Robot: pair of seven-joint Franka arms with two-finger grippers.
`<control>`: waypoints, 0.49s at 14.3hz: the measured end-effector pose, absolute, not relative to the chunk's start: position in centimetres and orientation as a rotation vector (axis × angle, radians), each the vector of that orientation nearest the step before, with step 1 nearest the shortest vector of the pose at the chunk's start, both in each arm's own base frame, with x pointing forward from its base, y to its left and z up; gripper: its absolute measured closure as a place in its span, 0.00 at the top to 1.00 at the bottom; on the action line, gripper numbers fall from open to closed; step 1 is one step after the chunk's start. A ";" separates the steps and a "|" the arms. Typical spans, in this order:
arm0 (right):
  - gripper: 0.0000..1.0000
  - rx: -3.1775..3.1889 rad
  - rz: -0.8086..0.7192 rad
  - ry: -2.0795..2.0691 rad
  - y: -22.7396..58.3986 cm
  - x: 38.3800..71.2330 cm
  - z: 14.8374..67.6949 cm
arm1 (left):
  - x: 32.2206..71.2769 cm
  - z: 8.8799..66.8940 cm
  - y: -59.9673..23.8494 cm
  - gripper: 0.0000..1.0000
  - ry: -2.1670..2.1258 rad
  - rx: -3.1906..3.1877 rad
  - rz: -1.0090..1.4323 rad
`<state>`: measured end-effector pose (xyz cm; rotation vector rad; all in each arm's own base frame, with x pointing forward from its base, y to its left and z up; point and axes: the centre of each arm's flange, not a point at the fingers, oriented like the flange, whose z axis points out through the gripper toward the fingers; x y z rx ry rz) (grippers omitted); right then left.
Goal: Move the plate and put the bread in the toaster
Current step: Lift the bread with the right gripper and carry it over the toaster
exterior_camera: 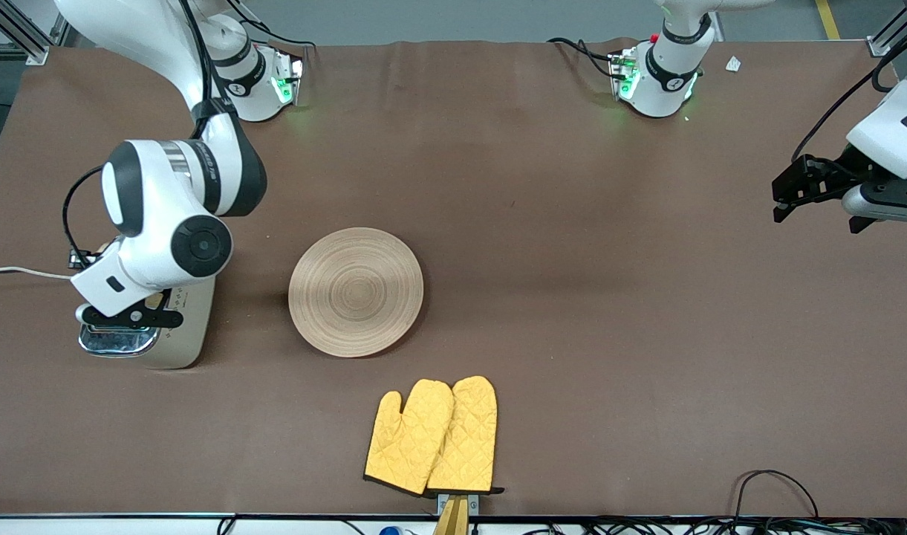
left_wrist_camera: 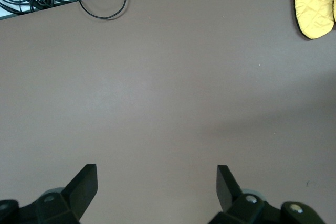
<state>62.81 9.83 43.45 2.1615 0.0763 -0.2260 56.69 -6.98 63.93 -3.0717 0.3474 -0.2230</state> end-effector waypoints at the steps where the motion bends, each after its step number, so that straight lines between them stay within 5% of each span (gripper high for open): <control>1: 0.05 2.115 -0.220 0.090 9.5 63.0 43.0 | 56.7 63.9 -7.0 1.00 0.347 -3.072 -0.223; 7: 0.05 2.063 -0.224 0.090 5.8 64.1 41.1 | 56.7 63.9 -7.0 1.00 0.330 -3.075 -0.219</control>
